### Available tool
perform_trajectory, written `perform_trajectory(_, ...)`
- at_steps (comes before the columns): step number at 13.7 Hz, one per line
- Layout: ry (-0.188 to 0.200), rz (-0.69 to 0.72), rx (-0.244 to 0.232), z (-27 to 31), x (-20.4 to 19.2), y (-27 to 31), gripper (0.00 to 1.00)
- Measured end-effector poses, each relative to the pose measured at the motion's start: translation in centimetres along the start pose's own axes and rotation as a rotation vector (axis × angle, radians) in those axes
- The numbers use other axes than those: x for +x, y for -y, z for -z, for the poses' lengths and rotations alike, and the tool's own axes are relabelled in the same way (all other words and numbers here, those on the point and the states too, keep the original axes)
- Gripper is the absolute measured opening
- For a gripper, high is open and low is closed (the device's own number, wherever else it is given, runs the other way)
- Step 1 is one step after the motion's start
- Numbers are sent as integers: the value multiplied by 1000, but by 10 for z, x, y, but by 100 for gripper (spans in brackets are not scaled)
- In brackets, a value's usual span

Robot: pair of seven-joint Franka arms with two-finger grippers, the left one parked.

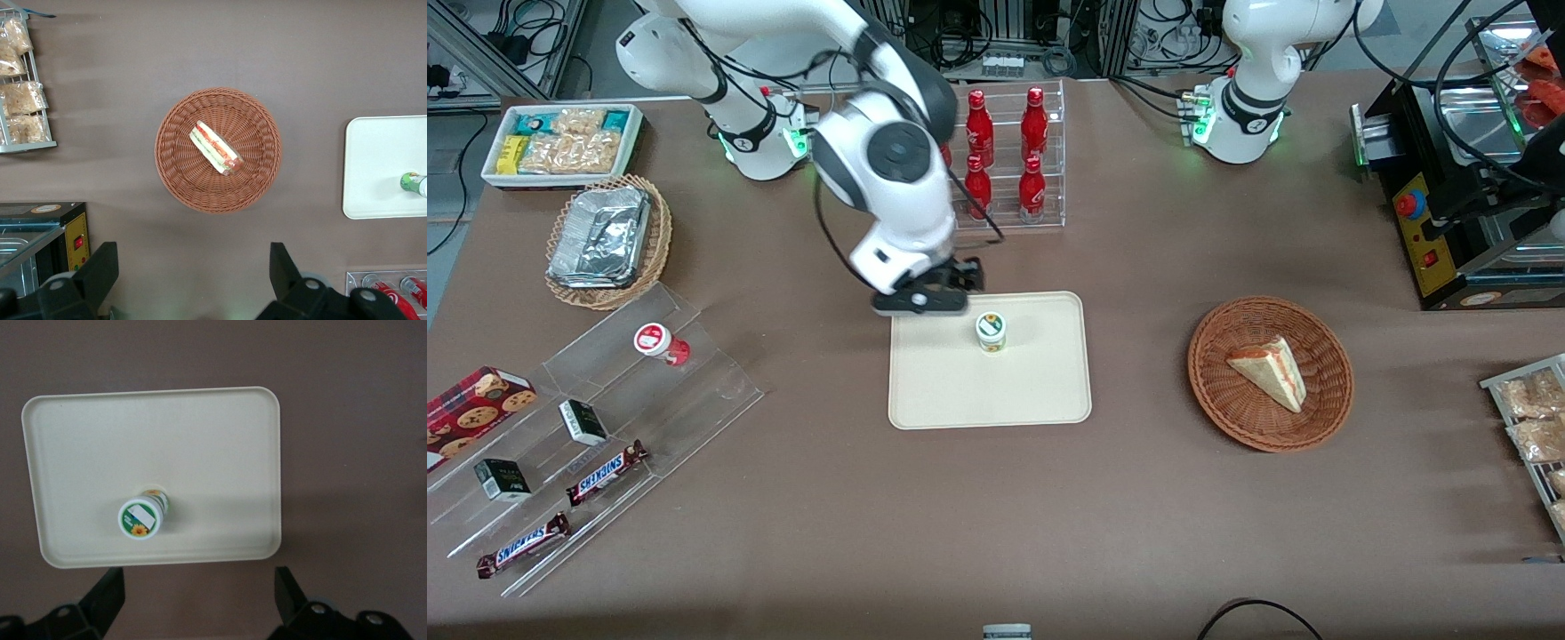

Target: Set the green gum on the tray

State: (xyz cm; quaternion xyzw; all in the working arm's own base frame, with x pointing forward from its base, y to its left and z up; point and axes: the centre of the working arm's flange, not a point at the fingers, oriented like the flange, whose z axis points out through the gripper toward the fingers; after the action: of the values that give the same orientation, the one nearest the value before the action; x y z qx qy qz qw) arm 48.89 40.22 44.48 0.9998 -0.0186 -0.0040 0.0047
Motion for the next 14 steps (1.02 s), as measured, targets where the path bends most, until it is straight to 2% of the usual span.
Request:
perform_trajectory(3,61,24,39,60,13,-74,100)
perform_trajectory(8,95,45,51,117,36,-207,100)
perform_trajectory(11,113,18,55,127,49,-281,100)
perform_trajectory(14,115,-14,46,128,59,-341,100)
